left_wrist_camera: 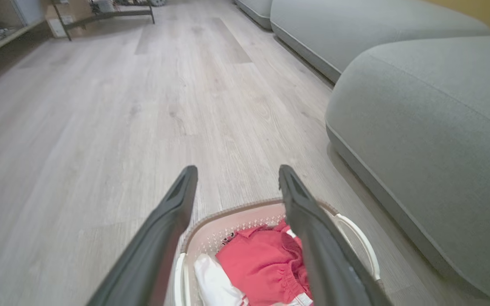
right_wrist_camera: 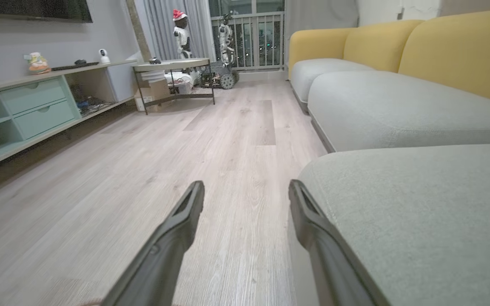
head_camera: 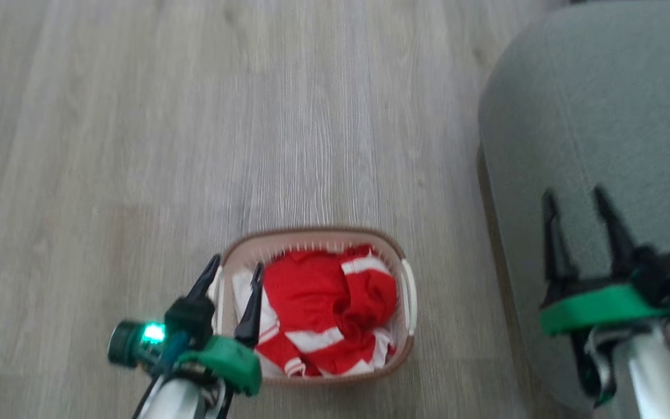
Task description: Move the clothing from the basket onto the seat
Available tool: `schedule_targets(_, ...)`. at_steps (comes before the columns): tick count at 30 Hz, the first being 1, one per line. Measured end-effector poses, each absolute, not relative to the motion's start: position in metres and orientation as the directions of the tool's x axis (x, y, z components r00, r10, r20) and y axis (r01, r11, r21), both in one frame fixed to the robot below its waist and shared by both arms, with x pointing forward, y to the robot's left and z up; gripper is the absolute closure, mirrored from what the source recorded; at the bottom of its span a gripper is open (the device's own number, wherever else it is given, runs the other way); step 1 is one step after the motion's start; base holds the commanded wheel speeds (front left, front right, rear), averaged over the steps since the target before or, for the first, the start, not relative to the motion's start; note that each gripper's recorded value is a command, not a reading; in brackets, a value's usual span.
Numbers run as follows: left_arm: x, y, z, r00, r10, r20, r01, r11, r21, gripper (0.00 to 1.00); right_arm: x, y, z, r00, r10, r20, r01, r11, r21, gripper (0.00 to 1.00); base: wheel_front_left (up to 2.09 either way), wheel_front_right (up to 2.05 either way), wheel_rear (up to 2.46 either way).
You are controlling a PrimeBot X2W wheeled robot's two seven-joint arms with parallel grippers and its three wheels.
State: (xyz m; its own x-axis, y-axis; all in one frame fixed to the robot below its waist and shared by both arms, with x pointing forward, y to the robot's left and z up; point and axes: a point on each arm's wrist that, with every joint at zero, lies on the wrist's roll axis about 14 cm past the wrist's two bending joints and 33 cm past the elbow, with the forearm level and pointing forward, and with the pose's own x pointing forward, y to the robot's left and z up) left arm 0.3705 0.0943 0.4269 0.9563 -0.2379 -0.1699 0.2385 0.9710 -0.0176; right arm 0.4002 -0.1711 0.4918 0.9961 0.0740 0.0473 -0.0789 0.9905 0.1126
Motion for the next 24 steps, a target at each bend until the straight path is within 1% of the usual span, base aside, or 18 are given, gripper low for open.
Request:
schedule_targets(4,0.391,0.074,0.395,0.914,-0.314,-0.257,0.315,0.948,-0.035,0.0,0.431,-0.186,0.498,0.996,0.032,0.085,-0.04,0.995,0.092,0.0,0.0,0.0,0.0)
schedule_targets(11,0.419,0.043,0.33,0.814,-0.409,-0.412,0.407,0.908,-0.099,0.0,0.47,-0.207,0.478,0.997,-0.023,0.073,0.019,0.998,0.064,0.0,0.0,0.0,0.0)
schedule_targets(17,0.424,0.016,0.272,0.699,-0.483,-0.528,0.487,0.862,-0.143,0.0,0.501,-0.214,0.463,0.996,-0.034,0.084,0.029,0.998,0.054,0.0,0.0,0.0,0.0)
schedule_targets(24,0.419,-0.012,0.215,0.569,-0.548,-0.613,0.543,0.81,-0.22,0.0,0.522,-0.221,0.439,0.996,-0.044,0.072,0.04,0.998,0.054,0.0,0.0,0.0,0.0)
